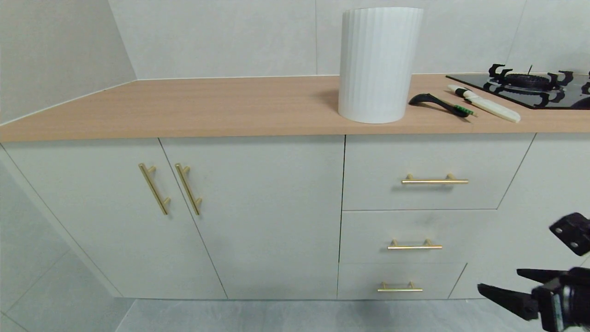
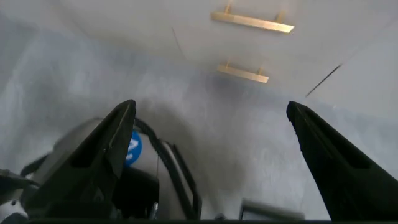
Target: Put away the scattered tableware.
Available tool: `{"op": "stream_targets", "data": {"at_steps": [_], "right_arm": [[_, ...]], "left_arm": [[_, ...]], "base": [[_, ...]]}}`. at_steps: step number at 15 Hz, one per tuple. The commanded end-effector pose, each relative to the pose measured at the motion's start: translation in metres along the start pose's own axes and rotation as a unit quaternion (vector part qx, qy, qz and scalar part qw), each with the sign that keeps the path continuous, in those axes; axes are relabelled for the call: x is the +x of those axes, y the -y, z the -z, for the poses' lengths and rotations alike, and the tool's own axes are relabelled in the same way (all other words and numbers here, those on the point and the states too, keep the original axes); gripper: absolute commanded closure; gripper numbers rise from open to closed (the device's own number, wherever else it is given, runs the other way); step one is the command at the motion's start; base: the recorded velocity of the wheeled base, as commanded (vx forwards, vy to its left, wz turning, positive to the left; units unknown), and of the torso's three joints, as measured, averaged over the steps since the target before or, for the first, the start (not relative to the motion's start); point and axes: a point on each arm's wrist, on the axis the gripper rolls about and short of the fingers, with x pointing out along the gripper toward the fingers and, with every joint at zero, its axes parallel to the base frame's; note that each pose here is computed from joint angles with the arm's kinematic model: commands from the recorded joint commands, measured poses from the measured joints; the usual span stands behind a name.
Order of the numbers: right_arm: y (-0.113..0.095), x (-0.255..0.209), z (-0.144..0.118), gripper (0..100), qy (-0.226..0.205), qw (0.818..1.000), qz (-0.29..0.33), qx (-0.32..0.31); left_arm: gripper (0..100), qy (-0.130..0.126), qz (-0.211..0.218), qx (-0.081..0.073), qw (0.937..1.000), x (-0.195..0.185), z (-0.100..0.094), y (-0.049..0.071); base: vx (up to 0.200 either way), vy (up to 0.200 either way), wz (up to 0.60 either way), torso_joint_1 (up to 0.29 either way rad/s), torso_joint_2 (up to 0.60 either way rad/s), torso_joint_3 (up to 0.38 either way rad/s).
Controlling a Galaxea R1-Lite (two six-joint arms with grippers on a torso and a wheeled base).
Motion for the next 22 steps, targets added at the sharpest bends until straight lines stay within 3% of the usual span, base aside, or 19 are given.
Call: {"op": "stream_targets", "data": {"at_steps": [1,3,7,16,19,22], "right_arm": [[0.009,0.071,-0.025,0,-0.060,0.998,0.000,0.007],[0.018,0.100,-0.039,0,-0.066,0.998,0.008,0.013],[0.021,0.117,-0.041,0,-0.077,0.997,0.028,0.014],[0.032,0.169,-0.014,0,-0.096,0.992,0.080,0.016],[0.037,0.203,0.002,0,-0.078,0.991,0.103,0.043],[0.044,0.231,0.013,0,-0.019,0.987,0.147,0.058]], "left_arm": [[0,-0.001,0.000,0.000,1.0000,0.000,0.000,0.000],[0,-0.001,0.001,0.000,1.0000,0.000,0.000,0.000],[0,-0.001,0.001,0.000,1.0000,0.000,0.000,0.000],[0,-0.001,0.001,0.000,1.0000,0.000,0.000,0.000],[0,-0.001,0.001,0.000,1.0000,0.000,0.000,0.000],[0,-0.001,0.000,0.000,1.0000,0.000,0.000,0.000]], "base": [[0.000,0.000,0.00,0.000,0.00,0.000],[0.000,0.000,0.00,0.000,0.00,0.000],[0.000,0.000,0.00,0.000,0.00,0.000],[0.000,0.000,0.00,0.000,0.00,0.000],[0.000,0.000,0.00,0.000,0.00,0.000],[0.000,0.000,0.00,0.000,0.00,0.000]]}}
